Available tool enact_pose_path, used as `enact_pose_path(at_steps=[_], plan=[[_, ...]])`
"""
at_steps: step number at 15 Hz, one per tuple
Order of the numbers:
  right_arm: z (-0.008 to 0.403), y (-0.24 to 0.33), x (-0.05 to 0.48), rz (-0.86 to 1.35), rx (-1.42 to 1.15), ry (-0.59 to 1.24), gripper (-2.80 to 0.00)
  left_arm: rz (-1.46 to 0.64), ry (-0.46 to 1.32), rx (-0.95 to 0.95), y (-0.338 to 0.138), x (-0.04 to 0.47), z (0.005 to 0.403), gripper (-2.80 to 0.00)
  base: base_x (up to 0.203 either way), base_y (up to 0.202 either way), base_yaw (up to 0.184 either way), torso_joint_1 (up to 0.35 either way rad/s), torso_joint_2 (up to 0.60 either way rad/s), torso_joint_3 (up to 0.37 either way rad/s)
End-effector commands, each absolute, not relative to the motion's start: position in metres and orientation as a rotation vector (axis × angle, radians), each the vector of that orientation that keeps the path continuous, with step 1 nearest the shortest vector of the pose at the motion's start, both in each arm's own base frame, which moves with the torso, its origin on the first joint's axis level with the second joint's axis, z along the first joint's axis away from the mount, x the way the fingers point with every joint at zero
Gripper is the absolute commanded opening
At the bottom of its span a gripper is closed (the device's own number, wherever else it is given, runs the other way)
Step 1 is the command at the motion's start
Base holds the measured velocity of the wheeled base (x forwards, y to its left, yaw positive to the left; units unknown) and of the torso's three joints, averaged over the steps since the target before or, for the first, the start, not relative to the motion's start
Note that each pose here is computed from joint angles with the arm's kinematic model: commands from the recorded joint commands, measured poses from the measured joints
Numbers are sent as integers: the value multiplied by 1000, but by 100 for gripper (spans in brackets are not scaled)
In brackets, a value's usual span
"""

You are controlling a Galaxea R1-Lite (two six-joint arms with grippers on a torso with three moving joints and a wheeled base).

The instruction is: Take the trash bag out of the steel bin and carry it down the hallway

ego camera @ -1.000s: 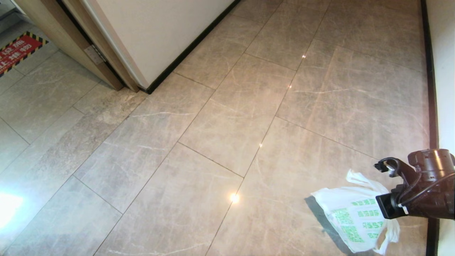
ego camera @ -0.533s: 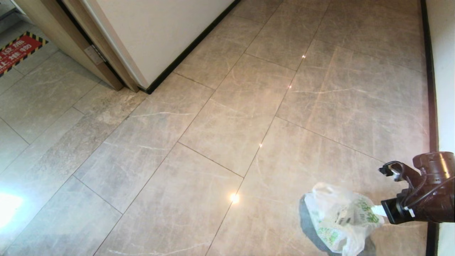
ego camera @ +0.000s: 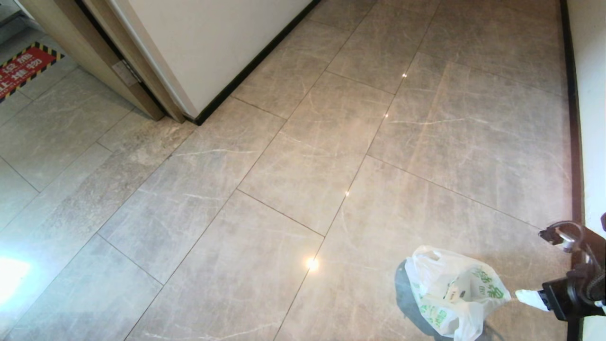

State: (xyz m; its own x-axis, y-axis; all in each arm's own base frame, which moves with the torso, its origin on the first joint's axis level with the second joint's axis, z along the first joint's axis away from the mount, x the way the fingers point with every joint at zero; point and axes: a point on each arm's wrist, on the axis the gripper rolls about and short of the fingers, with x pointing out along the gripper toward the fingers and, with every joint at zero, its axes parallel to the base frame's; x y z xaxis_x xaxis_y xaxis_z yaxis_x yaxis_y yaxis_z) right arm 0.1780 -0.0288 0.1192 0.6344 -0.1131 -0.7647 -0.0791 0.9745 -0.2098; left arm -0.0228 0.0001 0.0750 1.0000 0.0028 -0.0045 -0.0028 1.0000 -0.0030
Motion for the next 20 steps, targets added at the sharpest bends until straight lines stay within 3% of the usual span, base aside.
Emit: enact_pose_path(at_steps=[1, 2, 3, 10, 15, 20], plan=[[142, -24, 154, -35, -248, 769, 0, 3, 5, -3, 0, -23, 75, -280, 0, 0, 0, 0, 0, 0], [146, -23, 145, -31, -247, 768, 0, 3, 5, -3, 0, -23, 75, -280, 0, 0, 0, 0, 0, 0], [148, -21, 136, -27, -239, 768, -280, 3, 5, -3, 0, -23, 75, -280, 0, 0, 0, 0, 0, 0], [163, -8, 62, -35, -197, 644, -280, 3, 5, -3, 0, -23, 75, -280, 0, 0, 0, 0, 0, 0], [104, -1, 7, -44, -158, 532, -280, 3, 5, -3, 0, -23, 75, -280, 0, 0, 0, 0, 0, 0], [81, 1, -14, 18, -93, 229, -280, 3, 5, -3, 0, -23, 75, -280, 0, 0, 0, 0, 0, 0]])
